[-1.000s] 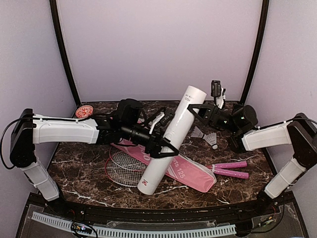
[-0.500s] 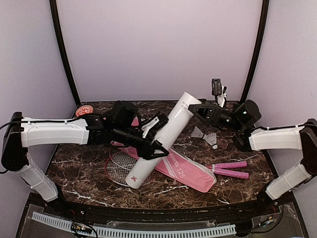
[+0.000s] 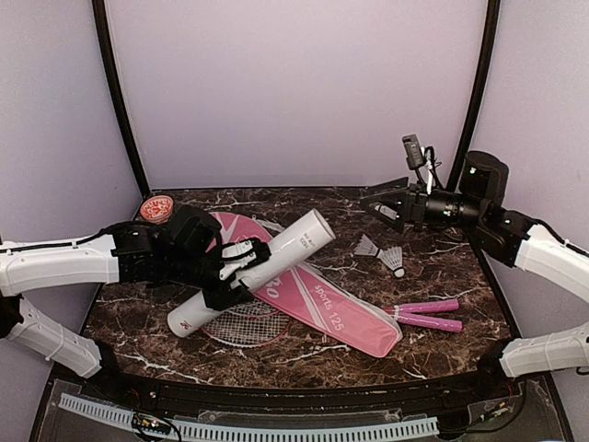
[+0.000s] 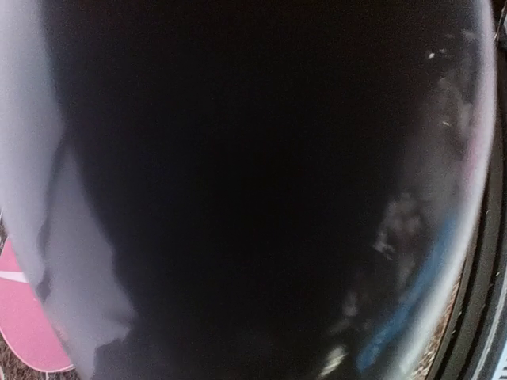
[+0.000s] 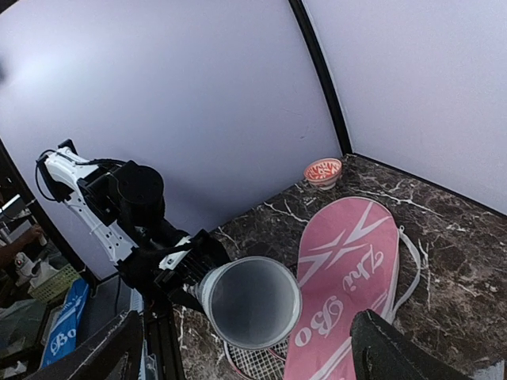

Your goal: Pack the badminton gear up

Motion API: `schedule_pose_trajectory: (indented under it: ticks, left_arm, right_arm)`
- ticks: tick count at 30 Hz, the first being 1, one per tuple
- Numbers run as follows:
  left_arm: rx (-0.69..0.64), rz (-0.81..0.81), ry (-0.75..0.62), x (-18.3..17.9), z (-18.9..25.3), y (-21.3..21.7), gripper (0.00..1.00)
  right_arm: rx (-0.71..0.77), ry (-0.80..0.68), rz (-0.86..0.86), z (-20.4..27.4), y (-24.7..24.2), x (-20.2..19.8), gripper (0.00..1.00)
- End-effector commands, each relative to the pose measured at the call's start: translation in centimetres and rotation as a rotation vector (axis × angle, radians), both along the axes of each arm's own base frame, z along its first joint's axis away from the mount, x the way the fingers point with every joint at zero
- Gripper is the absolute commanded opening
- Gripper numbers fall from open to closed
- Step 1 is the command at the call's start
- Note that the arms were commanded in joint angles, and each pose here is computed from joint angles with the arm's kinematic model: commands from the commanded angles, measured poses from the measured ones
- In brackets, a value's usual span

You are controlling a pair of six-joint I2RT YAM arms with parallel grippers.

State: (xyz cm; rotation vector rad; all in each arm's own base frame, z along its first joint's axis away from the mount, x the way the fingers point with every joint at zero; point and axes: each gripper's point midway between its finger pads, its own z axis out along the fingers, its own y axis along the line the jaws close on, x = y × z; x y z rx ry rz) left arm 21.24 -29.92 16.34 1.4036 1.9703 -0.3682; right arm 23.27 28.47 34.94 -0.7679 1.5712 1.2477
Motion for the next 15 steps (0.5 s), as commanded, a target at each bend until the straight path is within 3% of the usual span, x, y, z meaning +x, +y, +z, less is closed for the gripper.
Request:
schedule_pose_trajectory:
  ticks: [1, 8, 15]
  left_arm:
    - [0.093, -0.015, -0.116, 0.0, -0.4, 2.7, 0.5]
    - [0.174, -0.043, -0.24, -0.5, -1.8, 4.5, 0.47]
    - [0.133, -0.046, -0.288, -0.8, -1.4, 4.3, 0.45]
  right_arm:
    - [-0.208, 0.092, 0.009, -3.6, 0.0, -1.2, 0.87]
    - [-0.321, 0.113, 0.115, -4.8, 2.4, -3.2, 0.67]
    - [-0.365, 0.124, 0.267, -5.6, 6.2, -6.7, 0.52]
